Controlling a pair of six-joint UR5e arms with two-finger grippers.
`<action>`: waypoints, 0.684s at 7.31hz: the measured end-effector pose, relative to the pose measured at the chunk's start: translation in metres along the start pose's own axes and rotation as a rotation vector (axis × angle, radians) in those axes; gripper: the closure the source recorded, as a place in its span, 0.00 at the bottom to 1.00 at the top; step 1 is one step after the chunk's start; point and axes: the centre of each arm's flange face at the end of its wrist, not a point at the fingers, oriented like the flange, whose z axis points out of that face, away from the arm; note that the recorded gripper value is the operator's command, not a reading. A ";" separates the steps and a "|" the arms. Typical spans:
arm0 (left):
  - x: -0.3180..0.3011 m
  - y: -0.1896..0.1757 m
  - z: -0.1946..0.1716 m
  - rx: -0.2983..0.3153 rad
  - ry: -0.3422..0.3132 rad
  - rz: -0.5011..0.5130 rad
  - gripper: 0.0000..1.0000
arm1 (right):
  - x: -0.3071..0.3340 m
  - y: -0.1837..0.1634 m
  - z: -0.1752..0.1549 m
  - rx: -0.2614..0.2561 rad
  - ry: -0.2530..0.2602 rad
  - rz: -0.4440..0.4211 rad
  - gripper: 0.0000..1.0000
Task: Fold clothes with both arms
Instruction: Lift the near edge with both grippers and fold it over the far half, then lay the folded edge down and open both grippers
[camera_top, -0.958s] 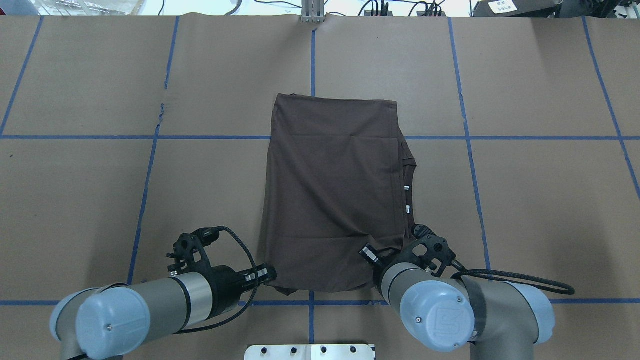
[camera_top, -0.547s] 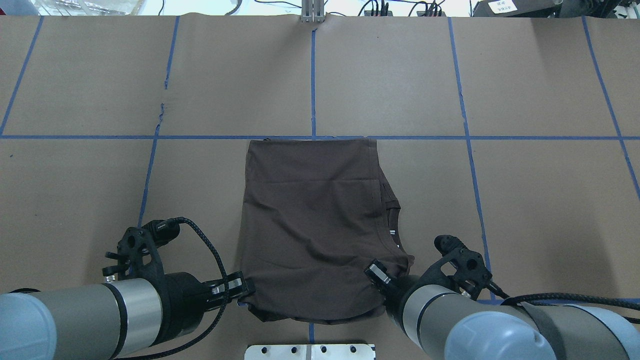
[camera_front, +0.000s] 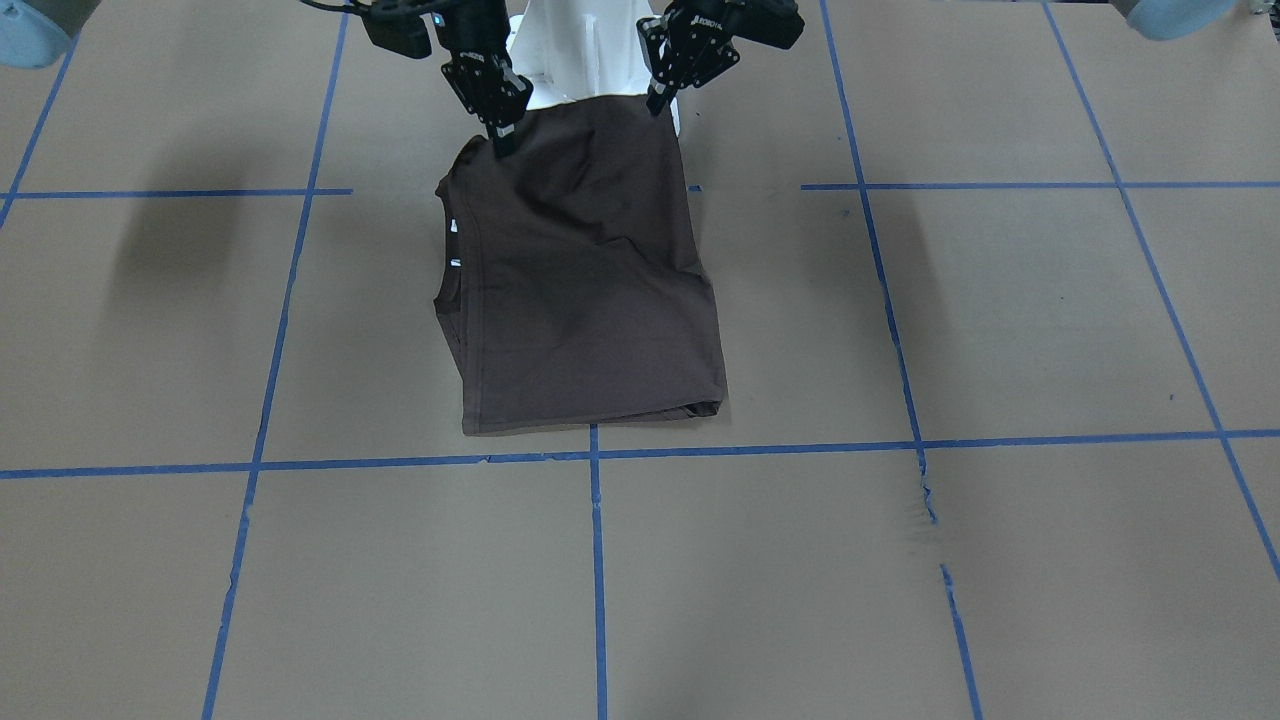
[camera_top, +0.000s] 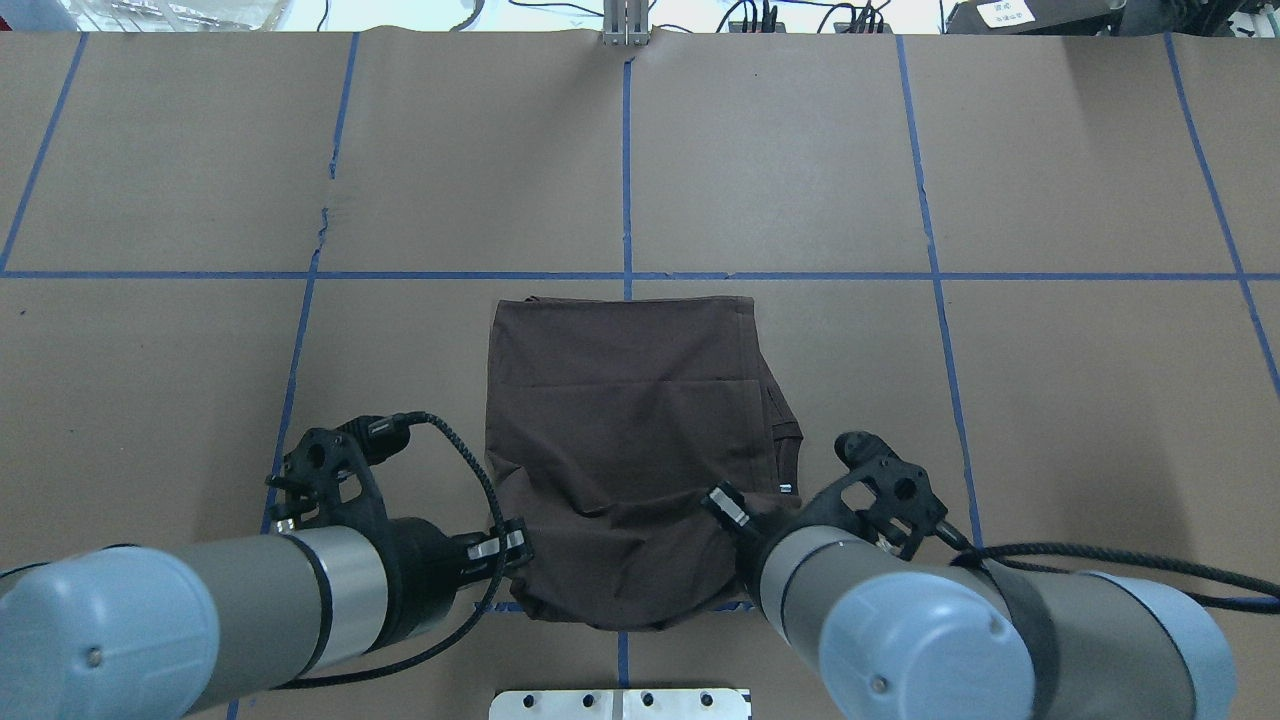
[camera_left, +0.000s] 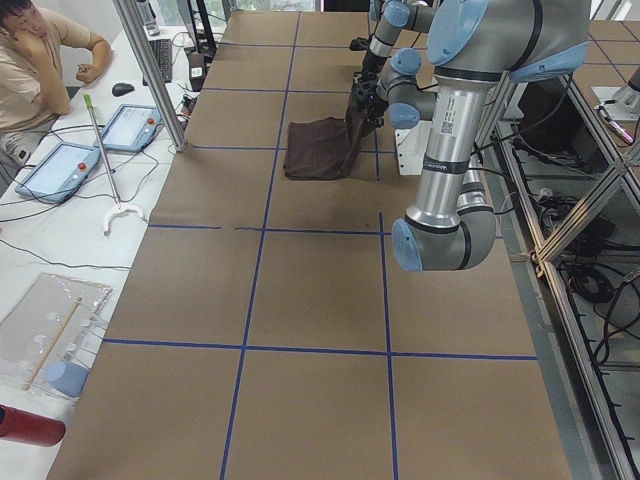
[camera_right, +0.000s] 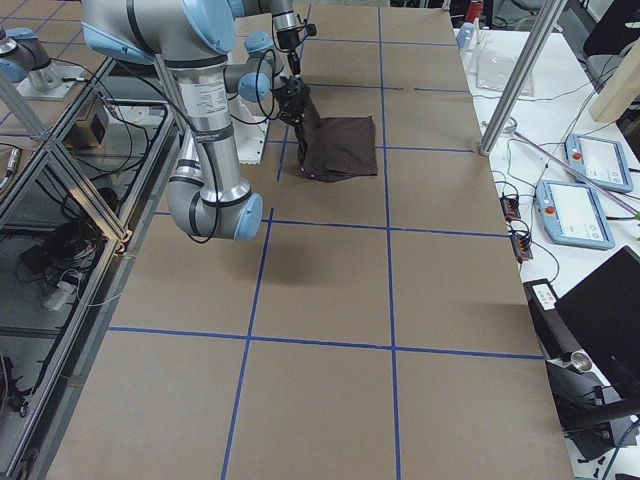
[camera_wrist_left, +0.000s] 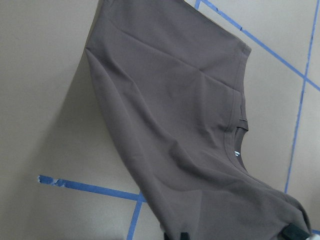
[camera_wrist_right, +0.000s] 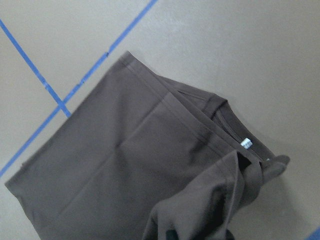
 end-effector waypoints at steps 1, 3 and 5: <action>0.006 -0.023 0.009 0.024 -0.014 0.017 1.00 | -0.022 -0.016 0.011 0.032 -0.002 0.003 1.00; 0.016 -0.063 0.027 0.078 -0.040 0.035 1.00 | -0.059 -0.042 0.037 0.084 0.020 0.002 1.00; 0.021 -0.106 0.039 0.141 -0.064 0.059 1.00 | -0.074 -0.057 0.068 0.108 0.025 -0.003 1.00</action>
